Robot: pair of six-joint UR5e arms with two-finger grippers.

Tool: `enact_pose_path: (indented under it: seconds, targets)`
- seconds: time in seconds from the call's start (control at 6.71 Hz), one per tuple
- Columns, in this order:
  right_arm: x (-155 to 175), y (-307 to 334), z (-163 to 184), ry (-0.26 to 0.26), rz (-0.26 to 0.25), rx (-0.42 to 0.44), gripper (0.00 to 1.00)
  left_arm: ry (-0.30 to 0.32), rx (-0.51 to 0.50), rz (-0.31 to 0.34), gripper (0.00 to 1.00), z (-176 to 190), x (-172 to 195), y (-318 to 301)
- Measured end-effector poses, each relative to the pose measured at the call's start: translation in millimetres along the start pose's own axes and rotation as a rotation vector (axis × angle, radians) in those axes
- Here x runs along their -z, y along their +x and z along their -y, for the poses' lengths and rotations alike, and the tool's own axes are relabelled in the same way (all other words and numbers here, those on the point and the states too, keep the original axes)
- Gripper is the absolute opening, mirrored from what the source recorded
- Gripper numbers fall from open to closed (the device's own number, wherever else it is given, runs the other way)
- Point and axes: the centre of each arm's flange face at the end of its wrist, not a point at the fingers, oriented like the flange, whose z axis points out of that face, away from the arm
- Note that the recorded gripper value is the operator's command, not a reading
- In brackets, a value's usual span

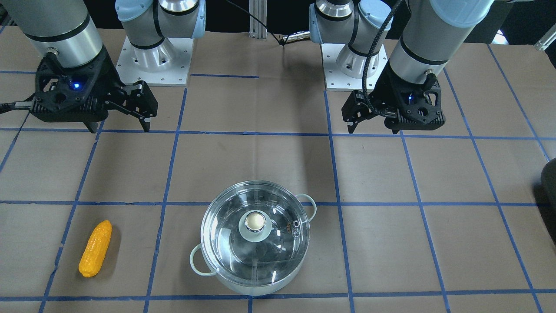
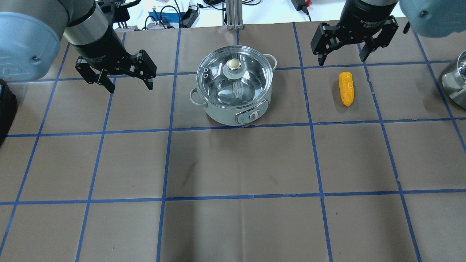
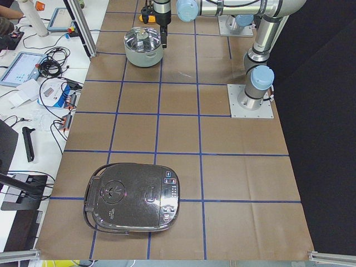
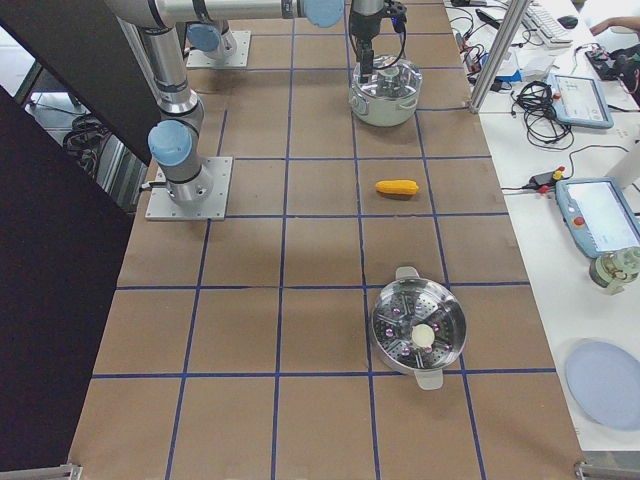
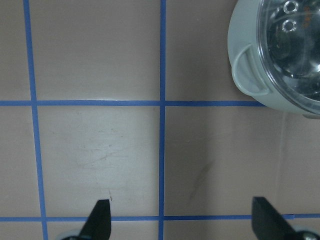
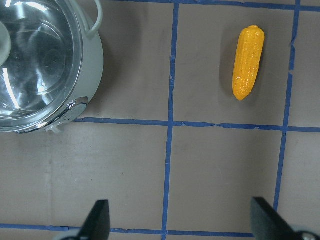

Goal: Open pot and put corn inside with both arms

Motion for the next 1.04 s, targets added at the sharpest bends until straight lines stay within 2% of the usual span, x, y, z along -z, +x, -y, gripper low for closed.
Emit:
enact_pose_path:
  seconds: [0.6, 0.89, 1.04]
  targets:
    - [-1.8, 5.3, 1.3, -0.008, -0.004, -0.002, 1.00, -0.007, 0.003, -0.003, 1.00, 7.4, -7.1, 2.0]
    - [-12.8, 10.4, 8.9, -0.022, -0.015, -0.002, 1.00, 0.021, 0.012, -0.014, 1.00, 34.5, -0.7, 18.7]
    - [-29.7, 16.9, 22.6, -0.022, -0.018, -0.010, 1.00, 0.029, 0.008, -0.017, 1.00, 57.1, -9.0, 51.0]
